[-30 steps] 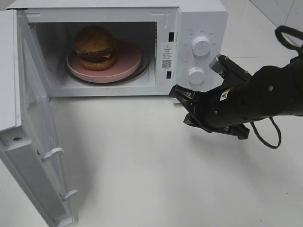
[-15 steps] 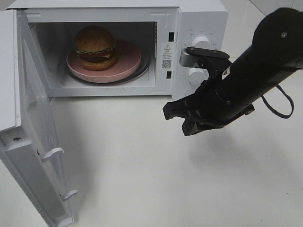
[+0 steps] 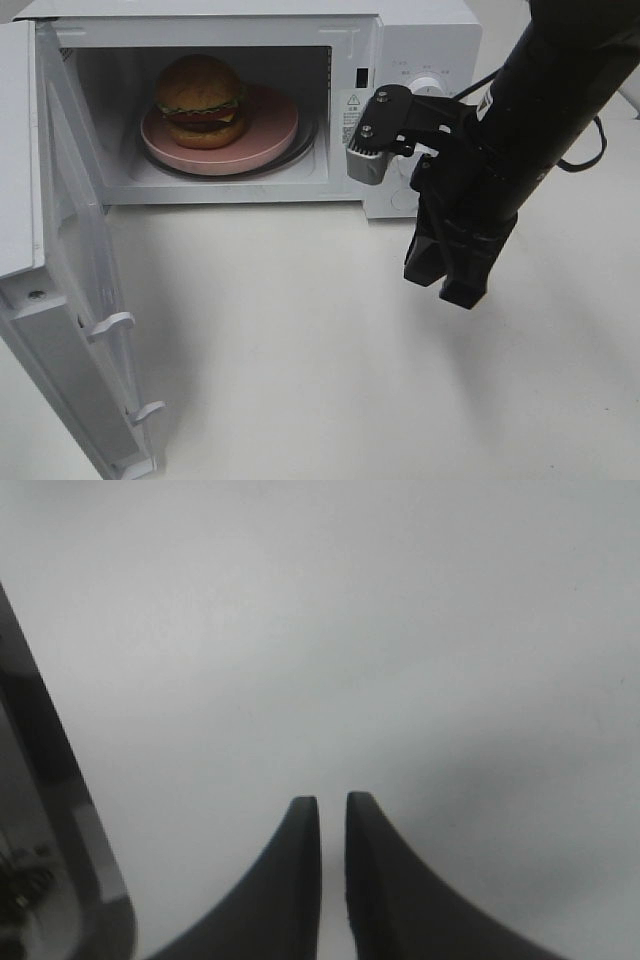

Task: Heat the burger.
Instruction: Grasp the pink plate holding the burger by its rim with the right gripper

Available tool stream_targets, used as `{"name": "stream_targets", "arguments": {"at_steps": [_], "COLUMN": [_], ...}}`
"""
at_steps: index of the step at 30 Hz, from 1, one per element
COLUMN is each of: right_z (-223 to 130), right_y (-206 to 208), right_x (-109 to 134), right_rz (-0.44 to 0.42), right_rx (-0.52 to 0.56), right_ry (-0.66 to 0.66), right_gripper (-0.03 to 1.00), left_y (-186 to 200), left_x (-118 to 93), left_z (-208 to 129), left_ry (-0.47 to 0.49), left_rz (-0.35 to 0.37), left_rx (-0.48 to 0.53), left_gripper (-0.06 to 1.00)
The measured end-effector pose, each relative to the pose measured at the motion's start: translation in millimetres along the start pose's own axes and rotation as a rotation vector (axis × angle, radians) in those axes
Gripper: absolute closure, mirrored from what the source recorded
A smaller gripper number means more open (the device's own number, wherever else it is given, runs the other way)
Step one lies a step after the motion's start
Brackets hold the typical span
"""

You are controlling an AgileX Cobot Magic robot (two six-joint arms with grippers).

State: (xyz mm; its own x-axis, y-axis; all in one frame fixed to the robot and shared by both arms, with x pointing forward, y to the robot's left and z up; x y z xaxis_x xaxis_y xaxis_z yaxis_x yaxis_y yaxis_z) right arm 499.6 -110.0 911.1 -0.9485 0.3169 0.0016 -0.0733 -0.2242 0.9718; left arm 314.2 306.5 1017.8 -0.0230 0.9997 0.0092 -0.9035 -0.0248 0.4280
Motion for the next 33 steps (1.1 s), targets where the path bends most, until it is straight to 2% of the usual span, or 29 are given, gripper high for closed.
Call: {"name": "stream_targets", "arguments": {"at_steps": [1,2,7,8,9,11,12,14,15,17,18,19,20,21,22,23,24,26,33], "right_z": [0.0,0.2,2.0,2.1,2.1,4.6,4.6,11.8,11.8,23.8,23.8,34.0,39.1,39.1,47.6,52.7,52.7,56.6,71.6], "right_y": [0.0,3.4,8.0,8.0,8.0,8.3,8.3,9.3,9.3,11.1,11.1,12.5,13.6,13.6,15.6,15.4,15.4,12.1,2.2], "right_x": [0.0,-5.3,-14.9,-18.5,-18.5,-22.2,-22.2,-26.6,-26.6,-30.4,-30.4,-31.6,-32.8,-32.8,-35.3,-36.8,-36.8,-40.8,-46.0], "right_rz": [0.0,-0.024,-0.074,-0.108,-0.108,-0.163,-0.163,-0.23,-0.23,-0.302,-0.302,-0.347,-0.372,-0.372,-0.417,-0.44,-0.44,-0.452,-0.465], "right_rx": [0.0,0.011,0.026,0.048,0.048,0.084,0.084,0.101,0.101,0.091,0.091,0.067,0.052,0.052,0.03,0.024,0.024,0.029,0.032], "right_ry": [0.0,0.108,0.24,0.318,0.318,0.42,0.42,0.511,0.511,0.585,0.585,0.608,0.614,0.614,0.624,0.632,0.632,0.635,0.668], "right_gripper": [0.89,0.88,0.87,0.86,0.86,0.82,0.82,0.7,0.7,0.53,0.53,0.4,0.32,0.32,0.17,0.08,0.08,0.01,-0.01], "left_y": [0.0,0.0,0.0,0.0,0.0,0.0,0.0,0.0,0.0,0.0,0.0,0.0,0.0,0.0,0.0,0.0,0.0,0.0,0.0], "left_x": [0.0,0.0,0.0,0.0,0.0,0.0,0.0,0.0,0.0,0.0,0.0,0.0,0.0,0.0,0.0,0.0,0.0,0.0,0.0], "left_z": [0.0,0.0,0.0,0.0,0.0,0.0,0.0,0.0,0.0,0.0,0.0,0.0,0.0,0.0,0.0,0.0,0.0,0.0,0.0], "left_ry": [0.0,0.0,0.0,0.0,0.0,0.0,0.0,0.0,0.0,0.0,0.0,0.0,0.0,0.0,0.0,0.0,0.0,0.0,0.0], "left_rz": [0.0,0.0,0.0,0.0,0.0,0.0,0.0,0.0,0.0,0.0,0.0,0.0,0.0,0.0,0.0,0.0,0.0,0.0,0.0], "left_rx": [0.0,0.0,0.0,0.0,0.0,0.0,0.0,0.0,0.0,0.0,0.0,0.0,0.0,0.0,0.0,0.0,0.0,0.0,0.0], "left_gripper": [-0.04,-0.04,-0.04,-0.04,-0.04,-0.04,-0.04,-0.04,-0.04,-0.04,-0.04,-0.04,-0.04,-0.04,-0.04,-0.04,-0.04,-0.04,-0.04]}}
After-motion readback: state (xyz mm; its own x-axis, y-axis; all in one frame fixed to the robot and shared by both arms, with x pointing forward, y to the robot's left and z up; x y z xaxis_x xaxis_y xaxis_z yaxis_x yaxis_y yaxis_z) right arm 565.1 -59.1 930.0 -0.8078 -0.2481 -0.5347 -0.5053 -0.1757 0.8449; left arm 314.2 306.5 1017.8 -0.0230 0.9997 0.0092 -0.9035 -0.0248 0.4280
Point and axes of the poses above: a point on each arm's last joint axis where the gripper is mounted, y pointing back along that axis away from the gripper, x along the wrist's bending axis when the last joint is at zero, z = x × y, the point moved 9 cm from there along -y, pointing out along that axis toward the gripper, and after that the axes turned 3 degrees about -y, right-handed, at the moved point
